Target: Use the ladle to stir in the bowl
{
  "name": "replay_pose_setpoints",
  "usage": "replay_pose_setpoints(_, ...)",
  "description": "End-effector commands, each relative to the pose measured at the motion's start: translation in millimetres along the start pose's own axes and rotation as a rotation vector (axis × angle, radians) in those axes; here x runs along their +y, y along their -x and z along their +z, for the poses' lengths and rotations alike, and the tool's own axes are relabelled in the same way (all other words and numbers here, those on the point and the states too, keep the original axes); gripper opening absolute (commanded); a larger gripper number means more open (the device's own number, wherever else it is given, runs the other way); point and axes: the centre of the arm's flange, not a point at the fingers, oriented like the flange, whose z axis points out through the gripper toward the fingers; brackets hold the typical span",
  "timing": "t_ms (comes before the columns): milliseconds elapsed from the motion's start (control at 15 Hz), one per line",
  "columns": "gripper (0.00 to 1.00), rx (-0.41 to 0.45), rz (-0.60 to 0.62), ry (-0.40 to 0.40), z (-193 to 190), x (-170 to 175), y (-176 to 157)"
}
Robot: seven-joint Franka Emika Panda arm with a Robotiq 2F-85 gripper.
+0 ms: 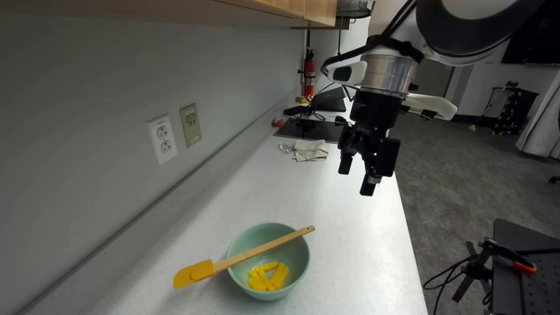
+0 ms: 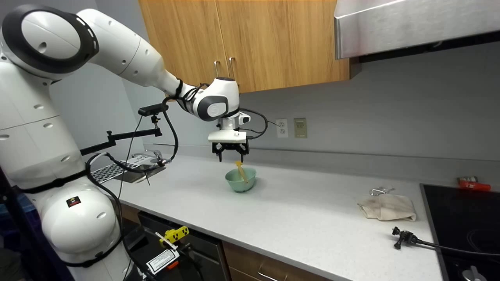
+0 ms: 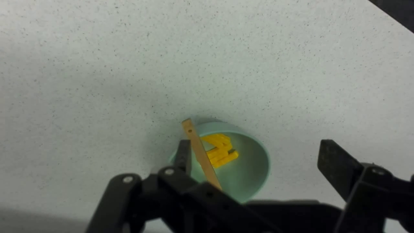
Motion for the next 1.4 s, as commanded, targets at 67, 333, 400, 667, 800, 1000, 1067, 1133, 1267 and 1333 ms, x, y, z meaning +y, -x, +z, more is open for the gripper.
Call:
replay_pose_setpoints(67,1.0,0.003,-0.012,0.011,3.6,3.0,-4.8)
replay_pose_setpoints(333,1.0,-0.014,-0.032,0.022,18.2,7.6,-6.7)
replay_pose_setpoints(400,1.0,-0.017,-0.033,0.02,20.9,8.2,-6.5)
replay_pose_setpoints(667,1.0,-0.014,-0.033,0.012,29.7,10.2,-6.6)
replay_pose_setpoints(800,1.0,-0.03,-0.035,0.019,63.1,-4.0,-33.6)
replay_pose_setpoints(1000,1.0,-0.013,-0.074,0.0,80.0,-20.2,-40.6)
replay_pose_setpoints(1067,1.0,-0.028,-0.06,-0.004,72.3,-21.8,-29.3)
replay_pose_setpoints(1133,1.0,-0.029,-0.069,-0.007,78.9,-25.4,-32.2)
replay_pose_setpoints(1267,1.0,-0.03,-0.072,-0.009,83.1,-26.1,-33.9)
replay_pose_setpoints(1333,1.0,-0.028,-0.07,-0.008,82.4,-25.2,-34.1)
